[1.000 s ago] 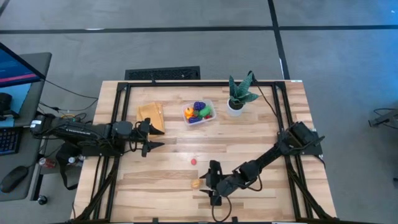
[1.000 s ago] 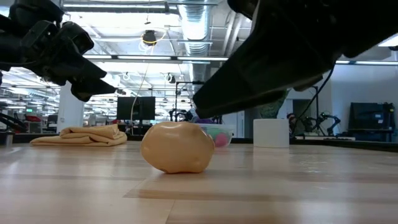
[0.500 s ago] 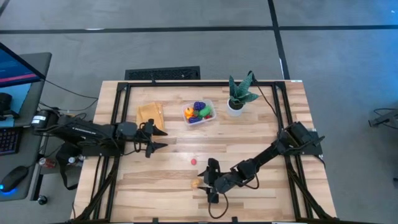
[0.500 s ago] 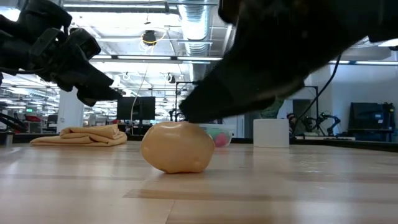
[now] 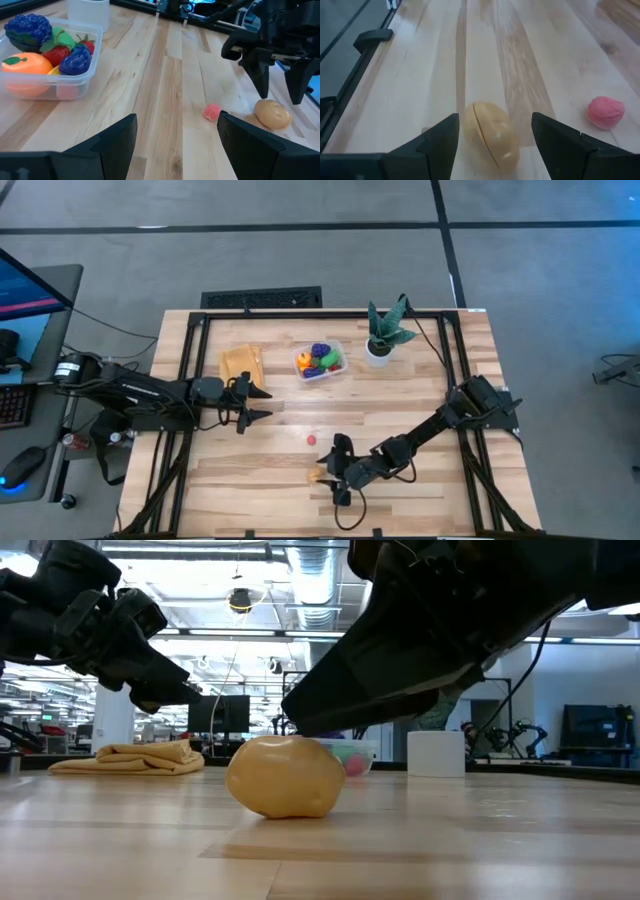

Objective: Pick and placing Produce into tupperware
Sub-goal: Put the potato into the transparent bin

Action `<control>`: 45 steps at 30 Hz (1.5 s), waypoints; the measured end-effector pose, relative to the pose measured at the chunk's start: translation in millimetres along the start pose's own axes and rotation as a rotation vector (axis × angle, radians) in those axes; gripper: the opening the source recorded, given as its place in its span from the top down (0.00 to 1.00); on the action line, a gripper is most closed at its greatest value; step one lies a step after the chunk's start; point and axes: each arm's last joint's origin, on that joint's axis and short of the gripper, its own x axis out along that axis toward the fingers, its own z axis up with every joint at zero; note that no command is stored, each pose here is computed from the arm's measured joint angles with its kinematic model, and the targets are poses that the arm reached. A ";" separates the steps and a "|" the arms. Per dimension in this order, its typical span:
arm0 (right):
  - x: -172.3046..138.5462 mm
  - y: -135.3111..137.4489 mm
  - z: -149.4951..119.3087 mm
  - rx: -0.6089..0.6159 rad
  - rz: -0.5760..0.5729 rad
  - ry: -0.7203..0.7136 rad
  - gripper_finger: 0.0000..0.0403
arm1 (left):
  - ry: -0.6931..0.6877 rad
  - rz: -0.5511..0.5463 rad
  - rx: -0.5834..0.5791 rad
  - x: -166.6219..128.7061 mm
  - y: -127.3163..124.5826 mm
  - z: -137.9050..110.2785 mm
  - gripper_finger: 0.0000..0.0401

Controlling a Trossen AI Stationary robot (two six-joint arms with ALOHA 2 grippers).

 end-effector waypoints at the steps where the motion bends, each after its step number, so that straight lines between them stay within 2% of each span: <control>1: -0.3 0.9 0.1 -0.001 0.003 -0.004 0.39 | 0.000 0.000 0.000 0.0 0.0 0.0 0.34; 11: -0.6 2.0 0.9 -0.005 0.009 -0.014 0.39 | -0.002 -0.001 -0.004 0.0 -0.1 0.2 0.34; 20: 22.1 6.7 -13.0 -0.042 0.020 0.017 0.39 | -0.005 -0.001 -0.007 0.1 -0.2 0.7 0.34; 45: 23.6 1.3 -11.9 0.003 0.001 0.033 0.39 | -0.003 0.000 -0.006 0.1 -0.1 0.5 0.34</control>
